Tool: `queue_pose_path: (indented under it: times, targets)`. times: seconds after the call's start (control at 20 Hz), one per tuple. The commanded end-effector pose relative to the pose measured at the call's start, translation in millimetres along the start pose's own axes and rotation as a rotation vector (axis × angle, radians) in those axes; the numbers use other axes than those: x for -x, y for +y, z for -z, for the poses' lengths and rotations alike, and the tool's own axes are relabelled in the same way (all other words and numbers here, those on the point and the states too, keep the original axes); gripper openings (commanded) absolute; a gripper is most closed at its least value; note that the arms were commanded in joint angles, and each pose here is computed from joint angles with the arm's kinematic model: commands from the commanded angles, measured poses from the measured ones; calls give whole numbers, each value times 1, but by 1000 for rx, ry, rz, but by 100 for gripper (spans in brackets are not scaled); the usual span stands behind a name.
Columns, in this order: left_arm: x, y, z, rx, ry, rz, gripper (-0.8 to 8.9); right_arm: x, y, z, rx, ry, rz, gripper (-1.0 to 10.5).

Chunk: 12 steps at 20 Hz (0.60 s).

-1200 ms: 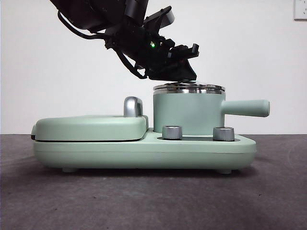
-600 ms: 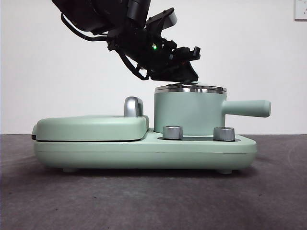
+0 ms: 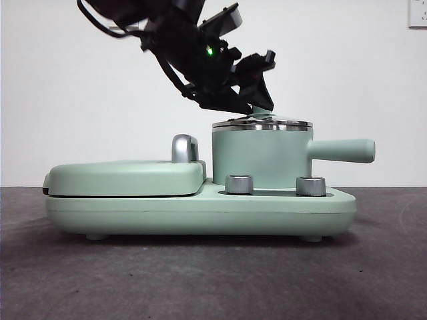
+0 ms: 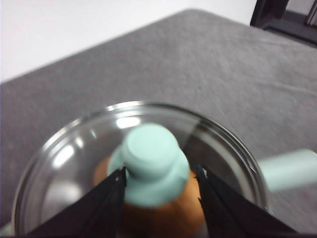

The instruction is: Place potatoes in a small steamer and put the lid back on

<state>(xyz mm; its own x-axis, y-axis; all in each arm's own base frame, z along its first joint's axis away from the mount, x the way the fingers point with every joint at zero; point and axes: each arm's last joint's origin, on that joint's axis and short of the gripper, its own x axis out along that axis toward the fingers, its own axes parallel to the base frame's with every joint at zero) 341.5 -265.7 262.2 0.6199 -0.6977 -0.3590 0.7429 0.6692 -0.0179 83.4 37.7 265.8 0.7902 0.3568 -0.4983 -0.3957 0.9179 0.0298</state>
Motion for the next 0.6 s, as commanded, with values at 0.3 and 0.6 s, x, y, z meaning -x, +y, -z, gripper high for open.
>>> queue_pose_path:
  times: [0.3, 0.6]
  targets:
    - [53, -11, -11, 133, 239, 6, 194, 0, 1, -2, -8, -7, -16, 330]
    - [127, -23, -8, 201, 307, -6, 177, -20, 5, -8, -7, 58, -133, 330]
